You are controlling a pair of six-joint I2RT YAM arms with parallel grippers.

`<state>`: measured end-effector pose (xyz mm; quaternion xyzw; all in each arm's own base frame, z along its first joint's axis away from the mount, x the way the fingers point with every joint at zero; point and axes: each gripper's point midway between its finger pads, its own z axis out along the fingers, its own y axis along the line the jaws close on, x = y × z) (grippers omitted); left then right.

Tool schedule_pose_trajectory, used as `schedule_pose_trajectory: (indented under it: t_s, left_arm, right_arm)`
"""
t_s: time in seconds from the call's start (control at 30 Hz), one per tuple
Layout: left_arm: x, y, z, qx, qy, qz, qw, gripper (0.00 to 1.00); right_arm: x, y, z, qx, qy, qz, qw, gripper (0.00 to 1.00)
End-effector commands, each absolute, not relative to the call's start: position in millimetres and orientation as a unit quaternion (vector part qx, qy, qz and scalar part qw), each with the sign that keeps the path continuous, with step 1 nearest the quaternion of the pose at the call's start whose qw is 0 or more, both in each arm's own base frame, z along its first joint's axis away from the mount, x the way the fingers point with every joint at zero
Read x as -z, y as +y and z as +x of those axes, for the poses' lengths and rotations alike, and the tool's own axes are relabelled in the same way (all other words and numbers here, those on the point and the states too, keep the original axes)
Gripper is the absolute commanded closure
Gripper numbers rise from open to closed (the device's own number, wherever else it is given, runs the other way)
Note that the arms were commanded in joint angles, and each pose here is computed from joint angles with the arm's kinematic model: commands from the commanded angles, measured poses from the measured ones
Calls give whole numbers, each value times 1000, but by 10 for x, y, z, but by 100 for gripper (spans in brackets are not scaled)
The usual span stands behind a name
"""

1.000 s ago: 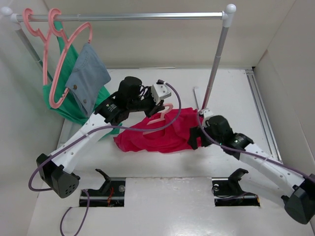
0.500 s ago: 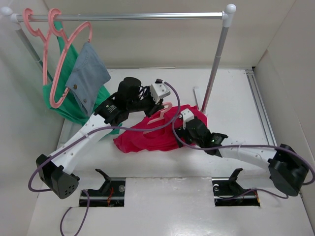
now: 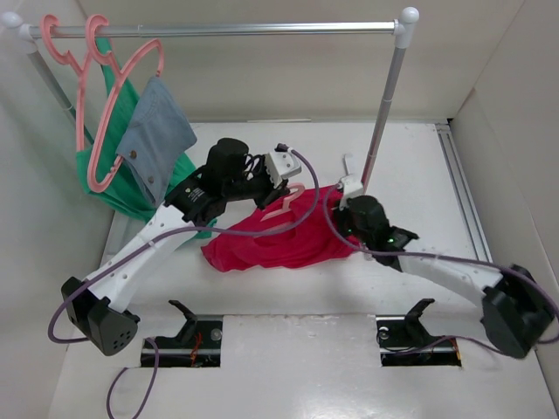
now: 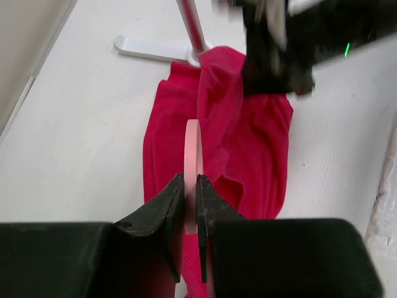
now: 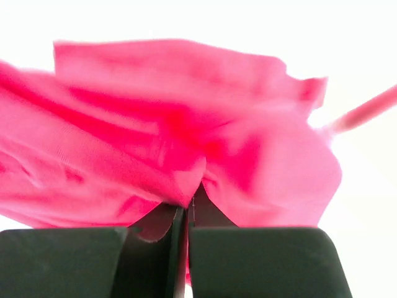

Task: Place the t-shirt on the hanger
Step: Place tshirt on hanger

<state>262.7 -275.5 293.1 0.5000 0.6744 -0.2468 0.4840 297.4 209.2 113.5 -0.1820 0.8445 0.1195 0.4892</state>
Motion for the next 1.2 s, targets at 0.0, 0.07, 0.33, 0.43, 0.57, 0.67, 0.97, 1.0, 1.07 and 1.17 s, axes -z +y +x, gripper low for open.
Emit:
schedule_pose_trajectory:
  t_s: [0.0,0.07,0.33,0.43,0.57,0.67,0.97,1.0,1.07,1.17]
  left_arm:
    - [-2978,-2677,2476,238,631,553,490,100]
    - [-2923,-2667,2412,239,622,573,478,100]
    - [-3012,-2731,2158,282,574,616,460,100]
    - [-3080,-2737,2134,289,575,611,461,100]
    - [-3258,-2768,1998,308,535,638,461,100]
    - [-3214,-2749,1822,332,516,660,432,100]
    - [-3345,-2810,1764,362,513,650,428,100]
    - [-3353,-2813,1791,359,517,646,432,100]
    - [-3338,-2823,1865,350,529,636,438,100]
    - [-3417,-2834,1942,348,534,621,457,100]
  right_arm:
    - [-1728,1897,3029,-154,808,-138,552,100]
    - [-1902,1626,3060,-148,802,-125,564,100]
    - [-1804,1237,3175,-139,833,-165,510,100]
    - [-1753,1244,3186,-155,837,-187,490,100]
    - [-1697,1231,3181,-168,843,-190,474,100]
    - [-1801,1205,3246,-173,838,-187,483,100]
    - [-1816,1288,3158,-190,847,-261,423,31]
    - [-1997,1280,3140,-186,833,-268,448,30]
    - [-2189,1268,3084,-180,816,-276,475,28]
    - [-2547,1472,2858,-226,758,-320,522,26]
